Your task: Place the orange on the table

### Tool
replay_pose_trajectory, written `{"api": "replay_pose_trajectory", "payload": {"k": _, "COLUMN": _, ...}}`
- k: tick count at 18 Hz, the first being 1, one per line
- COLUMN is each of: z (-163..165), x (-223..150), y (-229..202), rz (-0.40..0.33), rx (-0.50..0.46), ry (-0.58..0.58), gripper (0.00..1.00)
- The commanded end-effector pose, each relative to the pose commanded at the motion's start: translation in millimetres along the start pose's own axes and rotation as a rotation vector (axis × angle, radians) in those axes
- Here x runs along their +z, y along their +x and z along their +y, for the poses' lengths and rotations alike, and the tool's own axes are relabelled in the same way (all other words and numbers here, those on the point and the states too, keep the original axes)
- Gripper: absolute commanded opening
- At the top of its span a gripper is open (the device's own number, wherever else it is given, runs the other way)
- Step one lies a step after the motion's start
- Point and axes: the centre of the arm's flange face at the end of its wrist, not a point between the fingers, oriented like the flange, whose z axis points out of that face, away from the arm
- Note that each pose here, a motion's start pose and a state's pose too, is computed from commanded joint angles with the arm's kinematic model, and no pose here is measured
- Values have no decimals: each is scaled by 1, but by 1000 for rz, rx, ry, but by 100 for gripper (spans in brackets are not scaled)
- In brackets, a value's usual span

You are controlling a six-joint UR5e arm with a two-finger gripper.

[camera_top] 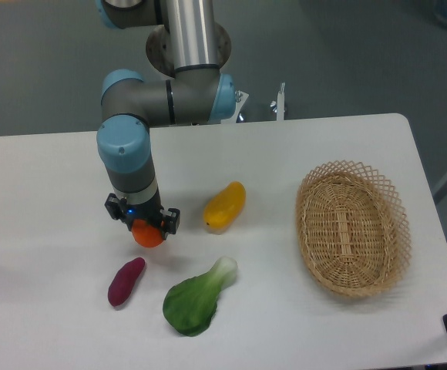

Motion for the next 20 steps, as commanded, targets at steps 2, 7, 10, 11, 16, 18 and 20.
{"api": "replay_pose_trajectory", "payload": {"k": 2, "z": -1, "x": 2, "y": 0, "rz": 1, "rx": 1, "ry": -3, "gripper": 76}}
{"api": "replay_pose_trajectory", "payload": {"k": 7, "z": -4, "x": 17, "y": -2, "rz": 11, "rx": 7, "ry": -25, "gripper": 77}}
{"api": "replay_pose_trajectory", "payload": {"k": 10, "z": -8, "x": 25, "y": -4, "rz": 11, "rx": 10, "ry": -30, "gripper": 77}}
{"api": "replay_pose_trajectory", "payload": {"k": 11, "z": -9, "x": 27, "y": -3, "rz": 11, "rx": 10, "ry": -29, "gripper": 77}}
{"api": "replay_pose_trajectory", "payload": {"k": 16, "z": -10, "x": 33, "y": 3, "rz": -9, "rx": 22, "ry": -42, "gripper": 79}}
{"api": "replay_pose_trajectory", "payload": {"k": 18, "z": -9, "x": 35, "y": 3, "rz": -31, "rx": 24, "ry": -54, "gripper": 80}}
{"api": "replay_pose_trajectory", "payload": {"k": 20, "z": -9, "x": 34, "y": 3, "rz": -33, "rx": 25, "ry": -54, "gripper": 86}}
